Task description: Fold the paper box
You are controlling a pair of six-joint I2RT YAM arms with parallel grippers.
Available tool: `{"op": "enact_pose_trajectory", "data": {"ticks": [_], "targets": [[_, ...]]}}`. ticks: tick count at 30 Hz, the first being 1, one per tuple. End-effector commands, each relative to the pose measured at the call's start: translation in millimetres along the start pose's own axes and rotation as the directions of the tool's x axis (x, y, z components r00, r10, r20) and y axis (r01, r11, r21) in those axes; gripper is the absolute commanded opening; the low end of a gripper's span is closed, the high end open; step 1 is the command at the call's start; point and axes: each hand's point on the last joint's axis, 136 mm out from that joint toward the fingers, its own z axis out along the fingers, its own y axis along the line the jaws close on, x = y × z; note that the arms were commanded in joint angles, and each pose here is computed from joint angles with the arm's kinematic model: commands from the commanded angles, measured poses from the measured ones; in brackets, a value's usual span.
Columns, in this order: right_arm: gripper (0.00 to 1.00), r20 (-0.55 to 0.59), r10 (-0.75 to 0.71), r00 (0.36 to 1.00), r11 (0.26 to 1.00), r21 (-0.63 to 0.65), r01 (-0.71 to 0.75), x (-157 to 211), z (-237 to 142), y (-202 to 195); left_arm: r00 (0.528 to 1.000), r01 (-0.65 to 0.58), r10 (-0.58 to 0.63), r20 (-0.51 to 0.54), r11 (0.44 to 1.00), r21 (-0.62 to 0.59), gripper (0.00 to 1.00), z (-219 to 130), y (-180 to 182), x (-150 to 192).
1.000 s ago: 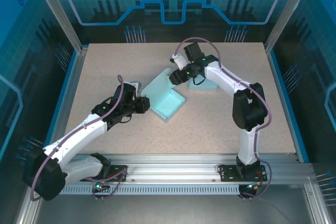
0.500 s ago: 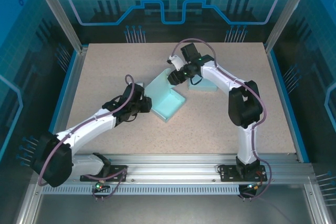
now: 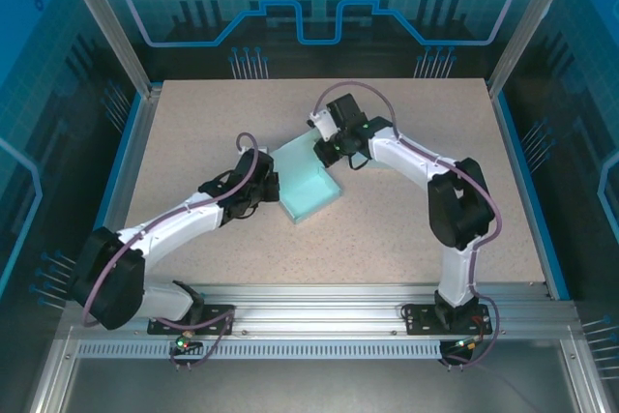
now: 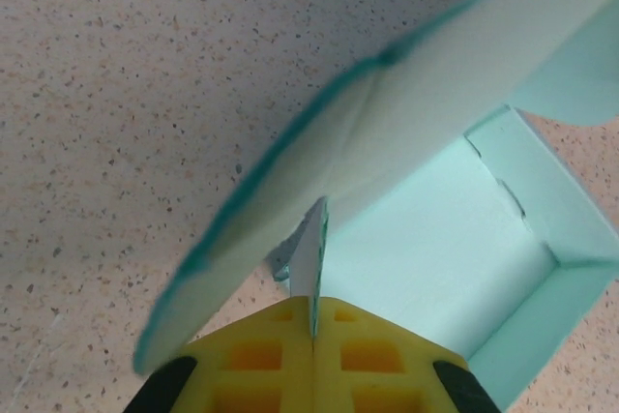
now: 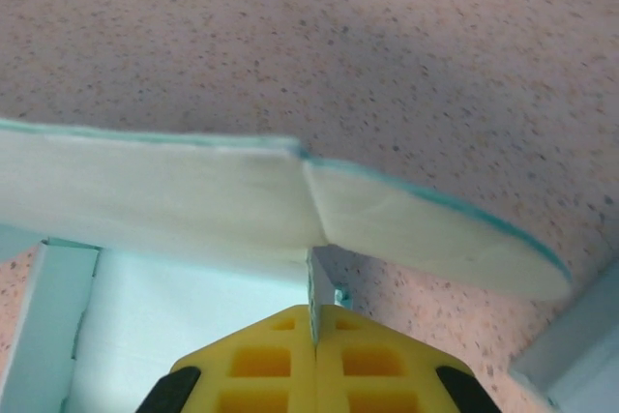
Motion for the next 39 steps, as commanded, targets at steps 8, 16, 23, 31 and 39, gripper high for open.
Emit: {"op": "enact_pose_trajectory", "data": {"ticks": [8,16,23,31,39], "targets": [[0.0,0.179,0.112,0.977,0.985,0.108,-0.133,-7,-6,27,0.987,0.017,-0.031,0.156,0.996,0.091,0.0,9,-43,-64],[0.0,0.206,0.141,0.968,0.979,0.118,-0.167,3,0,44,0.989,0.056,-0.069,0.134,0.994,0.098,0.0,19,-43,-55],[0.0,0.228,0.125,0.966,0.975,0.15,-0.162,16,-4,64,0.984,0.121,-0.138,0.11,0.981,0.149,0.0,18,-46,-41],[0.0,0.249,0.103,0.963,0.976,0.163,-0.146,35,-7,79,0.978,0.178,-0.195,0.077,0.967,0.183,0.0,19,-49,-18],[0.0,0.253,0.103,0.962,0.978,0.149,-0.144,52,-6,88,0.984,0.156,-0.168,0.06,0.973,0.17,0.0,13,-42,8]]}}
